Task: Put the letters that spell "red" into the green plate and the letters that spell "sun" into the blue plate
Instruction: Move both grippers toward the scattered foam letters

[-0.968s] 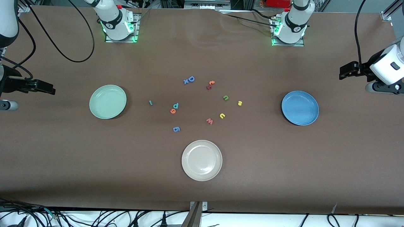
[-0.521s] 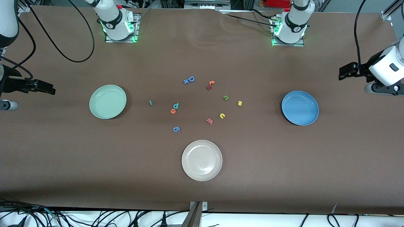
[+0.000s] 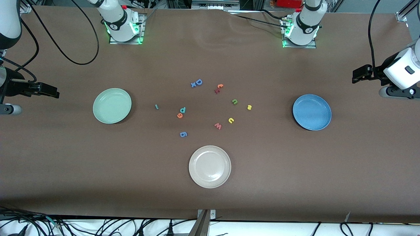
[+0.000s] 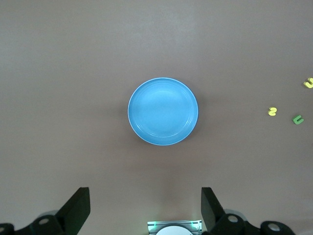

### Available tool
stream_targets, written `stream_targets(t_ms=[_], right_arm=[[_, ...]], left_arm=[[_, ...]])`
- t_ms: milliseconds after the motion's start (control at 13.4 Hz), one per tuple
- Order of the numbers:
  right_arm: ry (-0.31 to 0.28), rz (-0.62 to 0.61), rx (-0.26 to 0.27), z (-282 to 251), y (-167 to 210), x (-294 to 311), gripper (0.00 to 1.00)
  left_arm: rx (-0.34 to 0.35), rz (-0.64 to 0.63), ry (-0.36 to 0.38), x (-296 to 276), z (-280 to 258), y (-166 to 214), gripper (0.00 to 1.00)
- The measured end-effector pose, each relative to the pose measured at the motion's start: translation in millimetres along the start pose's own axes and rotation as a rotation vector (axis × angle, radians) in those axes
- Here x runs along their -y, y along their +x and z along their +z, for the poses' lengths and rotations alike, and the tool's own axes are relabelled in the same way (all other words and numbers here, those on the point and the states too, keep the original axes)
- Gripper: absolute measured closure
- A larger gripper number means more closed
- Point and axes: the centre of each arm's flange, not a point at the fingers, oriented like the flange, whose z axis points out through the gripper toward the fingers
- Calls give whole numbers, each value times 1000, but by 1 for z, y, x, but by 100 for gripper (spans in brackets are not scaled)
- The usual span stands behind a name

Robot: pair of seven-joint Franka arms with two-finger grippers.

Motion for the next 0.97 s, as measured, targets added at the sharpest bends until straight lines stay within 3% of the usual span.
stream_targets(t_ms=[372, 968], right_arm=[[-11, 50, -10, 0, -2, 70, 0], [-42, 334, 2, 60, -3, 226, 0]], left_arm=[[0, 0, 0, 0, 0, 0, 0], [5, 4, 0, -2, 3, 2, 0]])
